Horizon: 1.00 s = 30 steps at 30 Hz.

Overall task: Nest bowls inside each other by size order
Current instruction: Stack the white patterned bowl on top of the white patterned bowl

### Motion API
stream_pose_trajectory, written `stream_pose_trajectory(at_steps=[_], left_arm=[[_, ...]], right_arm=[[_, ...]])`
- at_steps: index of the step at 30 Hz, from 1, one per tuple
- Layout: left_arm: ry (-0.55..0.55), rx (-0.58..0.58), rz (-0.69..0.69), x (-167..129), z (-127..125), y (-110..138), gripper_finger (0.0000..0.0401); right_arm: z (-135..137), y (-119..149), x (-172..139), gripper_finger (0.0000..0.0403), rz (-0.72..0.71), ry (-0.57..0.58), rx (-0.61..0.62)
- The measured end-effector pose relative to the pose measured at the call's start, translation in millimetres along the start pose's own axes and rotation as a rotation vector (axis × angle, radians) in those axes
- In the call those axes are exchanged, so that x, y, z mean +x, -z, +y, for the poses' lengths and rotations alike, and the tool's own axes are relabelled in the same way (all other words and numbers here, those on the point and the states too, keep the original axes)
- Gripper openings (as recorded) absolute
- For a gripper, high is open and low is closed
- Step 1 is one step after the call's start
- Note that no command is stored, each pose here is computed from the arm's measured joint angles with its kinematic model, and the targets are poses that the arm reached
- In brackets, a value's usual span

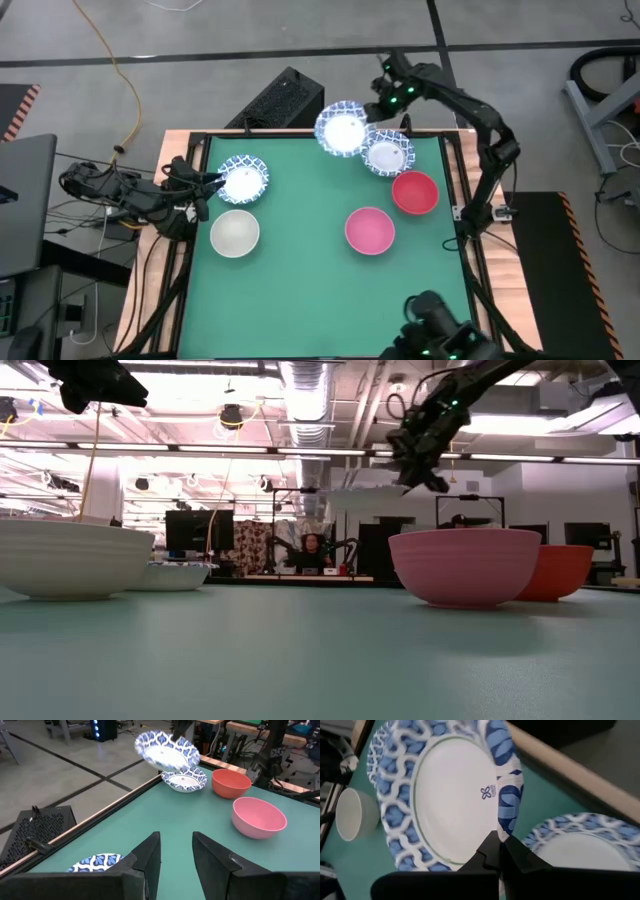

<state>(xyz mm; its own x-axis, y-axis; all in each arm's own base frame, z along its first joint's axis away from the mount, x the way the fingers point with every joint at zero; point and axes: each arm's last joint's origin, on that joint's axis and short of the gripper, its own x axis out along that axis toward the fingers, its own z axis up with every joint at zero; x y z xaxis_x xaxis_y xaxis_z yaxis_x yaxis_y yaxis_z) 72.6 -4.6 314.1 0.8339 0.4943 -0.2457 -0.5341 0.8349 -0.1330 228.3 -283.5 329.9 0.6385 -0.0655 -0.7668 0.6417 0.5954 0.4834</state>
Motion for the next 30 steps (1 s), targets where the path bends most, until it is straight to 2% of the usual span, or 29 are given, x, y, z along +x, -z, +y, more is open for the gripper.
stream_pose_trajectory(at_steps=[6, 11, 16, 23, 30], left_arm=[[-0.001, -0.014, 0.000, 0.0, 0.0, 0.0, 0.0102], [-0.002, -0.015, -0.001, 0.0, 0.1, 0.0, 0.0102], [-0.013, -0.014, -0.006, 0.0, 0.3, -0.2, 0.0102], [-0.015, -0.015, -0.008, 0.0, 0.4, -0.2, 0.0102], [-0.034, -0.025, -0.017, 0.0, 1.0, -0.5, 0.0102]], right_arm=[[-18.9, 11.7, -41.0, 0.0016, -0.065, 0.043, 0.041], [-38.8, 36.0, -67.4, 0.0016, -0.124, 0.087, 0.114], [-50.8, 62.7, -80.9, 0.0016, -0.176, 0.115, 0.154], [-72.0, 97.1, -74.2, 0.0016, -0.216, 0.137, 0.216], [-89.1, 110.4, -48.2, 0.0016, -0.237, 0.126, 0.253]])
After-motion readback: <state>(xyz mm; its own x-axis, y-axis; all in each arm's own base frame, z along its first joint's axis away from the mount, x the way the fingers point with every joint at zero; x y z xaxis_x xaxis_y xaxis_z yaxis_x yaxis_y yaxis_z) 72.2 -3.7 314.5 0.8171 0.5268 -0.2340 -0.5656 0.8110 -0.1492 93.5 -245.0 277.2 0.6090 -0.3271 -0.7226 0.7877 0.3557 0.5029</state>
